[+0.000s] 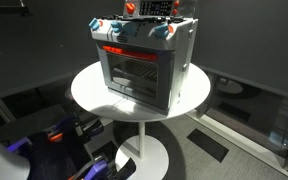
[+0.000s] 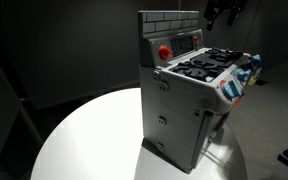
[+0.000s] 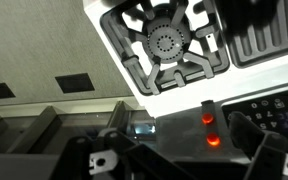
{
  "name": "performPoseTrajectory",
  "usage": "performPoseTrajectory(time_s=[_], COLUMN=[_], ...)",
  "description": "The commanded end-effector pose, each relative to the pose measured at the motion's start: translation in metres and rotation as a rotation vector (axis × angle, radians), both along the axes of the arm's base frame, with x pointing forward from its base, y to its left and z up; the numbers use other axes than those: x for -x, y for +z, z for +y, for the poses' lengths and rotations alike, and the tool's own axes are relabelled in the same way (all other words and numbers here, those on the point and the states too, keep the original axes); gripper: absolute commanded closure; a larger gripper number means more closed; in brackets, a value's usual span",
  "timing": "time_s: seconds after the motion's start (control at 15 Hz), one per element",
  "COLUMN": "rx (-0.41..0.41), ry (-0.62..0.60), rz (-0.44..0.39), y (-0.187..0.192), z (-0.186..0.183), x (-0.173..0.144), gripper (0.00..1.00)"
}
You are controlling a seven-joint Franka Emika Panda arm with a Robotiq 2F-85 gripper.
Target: Press the top button on the right side of the stove.
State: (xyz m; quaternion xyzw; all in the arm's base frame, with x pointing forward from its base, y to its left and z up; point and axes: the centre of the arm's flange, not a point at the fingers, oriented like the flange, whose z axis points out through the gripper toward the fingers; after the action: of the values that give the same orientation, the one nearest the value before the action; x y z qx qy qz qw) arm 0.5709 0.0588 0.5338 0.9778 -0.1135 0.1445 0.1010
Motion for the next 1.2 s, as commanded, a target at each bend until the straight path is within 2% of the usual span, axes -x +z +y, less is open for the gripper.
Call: performPoseTrajectory(time_s=[0.0,0.47,0.8,1.13], rx=[0.007,-0.032,-0.082,-0.059], ry=[-0.064,-0.059,-0.005,0.021], rz=[0.022,0.038,-0.006,-0.016], y=[-0.003,-0.027,-0.028,-0.027], z=[-0.009,-0.021,-0.011,-0.010], x=[-0.025,-0.055,-0.068,-0.075], gripper=[0.00,0.00,0.00,0.00])
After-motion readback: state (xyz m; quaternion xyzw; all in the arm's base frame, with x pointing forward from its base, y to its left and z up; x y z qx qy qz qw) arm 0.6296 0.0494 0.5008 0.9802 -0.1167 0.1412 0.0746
